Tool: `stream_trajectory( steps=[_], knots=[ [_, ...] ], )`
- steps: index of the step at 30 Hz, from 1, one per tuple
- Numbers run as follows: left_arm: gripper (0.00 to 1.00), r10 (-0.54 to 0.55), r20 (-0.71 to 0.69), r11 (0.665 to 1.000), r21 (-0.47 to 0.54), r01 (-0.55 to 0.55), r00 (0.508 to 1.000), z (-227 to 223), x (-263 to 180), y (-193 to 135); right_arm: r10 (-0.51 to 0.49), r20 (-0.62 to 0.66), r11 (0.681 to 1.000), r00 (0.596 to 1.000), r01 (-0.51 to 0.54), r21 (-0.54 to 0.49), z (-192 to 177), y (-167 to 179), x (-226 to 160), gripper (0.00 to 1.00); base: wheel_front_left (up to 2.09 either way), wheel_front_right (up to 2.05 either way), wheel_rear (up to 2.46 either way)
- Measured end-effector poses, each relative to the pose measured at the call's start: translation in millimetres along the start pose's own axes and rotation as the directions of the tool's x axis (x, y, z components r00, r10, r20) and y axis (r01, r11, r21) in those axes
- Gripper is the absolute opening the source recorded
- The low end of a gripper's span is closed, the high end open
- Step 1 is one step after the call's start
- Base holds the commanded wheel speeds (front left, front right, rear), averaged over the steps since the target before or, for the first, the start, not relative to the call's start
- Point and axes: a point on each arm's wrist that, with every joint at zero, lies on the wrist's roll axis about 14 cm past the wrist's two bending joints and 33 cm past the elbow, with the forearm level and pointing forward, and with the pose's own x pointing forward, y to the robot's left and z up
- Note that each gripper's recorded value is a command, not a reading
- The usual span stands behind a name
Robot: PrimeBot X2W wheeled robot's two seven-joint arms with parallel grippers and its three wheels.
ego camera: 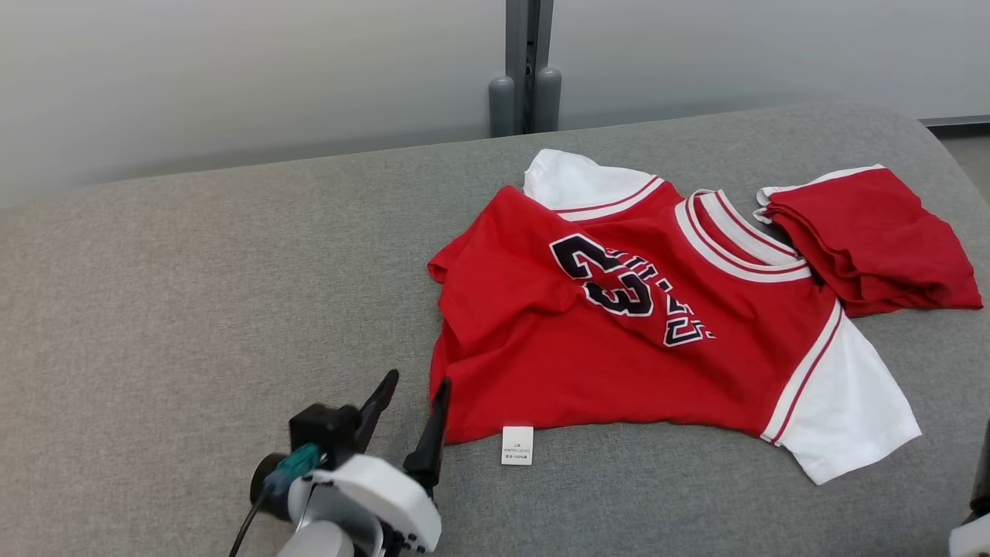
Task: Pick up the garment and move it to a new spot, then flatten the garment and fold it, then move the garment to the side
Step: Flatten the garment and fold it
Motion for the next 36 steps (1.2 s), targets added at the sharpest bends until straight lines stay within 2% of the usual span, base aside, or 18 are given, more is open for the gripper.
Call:
stream_trajectory(
  steps=[4,9,15,19,22,28,29,30,31,36],
  knots=[
    [1.0,-0.045,-0.09,0.999,0.012,0.047,0.995,-7,14,-13,0.01,0.068,0.999,0.998,-0.007,-0.038,26,0,0,1.0,0.0,0.0,0.0],
    [1.0,-0.037,-0.195,0.996,0.075,0.053,0.98,-14,34,-11,0.061,0.102,0.997,0.993,-0.055,-0.06,43,18,0,1.0,0.0,0.0,0.0],
    [1.0,0.007,-0.301,1.0,0.012,-0.003,0.954,-24,52,-2,0.107,0.087,0.993,0.99,-0.102,-0.059,41,35,1,1.0,0.0,0.0,0.0],
    [1.0,-0.006,-0.37,1.0,0.001,0.007,0.929,-32,62,-6,0.118,0.08,0.992,0.99,-0.114,-0.055,40,39,1,1.0,0.0,0.0,0.0],
    [1.0,-0.005,-0.417,1.0,0.017,0.013,0.909,-41,66,-8,0.115,0.073,0.992,0.991,-0.111,-0.057,37,38,0,1.0,0.0,0.0,0.0],
    [1.0,0.067,-0.519,0.997,0.078,-0.03,0.852,-62,64,4,0.1,0.072,0.994,0.992,-0.096,-0.058,36,33,-2,1.0,0.0,0.0,0.0],
    [0.71,0.064,-0.525,0.997,0.074,-0.029,0.849,-63,64,3,0.1,0.071,0.994,0.992,-0.096,-0.058,35,32,-3,1.0,0.0,0.0,0.0],
    [0.29,0.059,-0.528,0.997,0.066,-0.029,0.847,-63,65,2,0.099,0.07,0.994,0.993,-0.095,-0.058,35,32,-3,1.0,0.0,0.0,0.0],
    [0.0,0.05,-0.531,0.998,0.057,-0.023,0.846,-64,65,0,0.1,0.069,0.994,0.993,-0.096,-0.059,35,33,-3,1.0,0.0,0.0,0.0],
    [0.0,0.008,-0.547,0.999,0.036,0.014,0.837,-68,64,-11,0.107,0.063,0.993,0.992,-0.103,-0.059,33,34,-4,1.0,0.0,0.0,0.0]
  ],
)
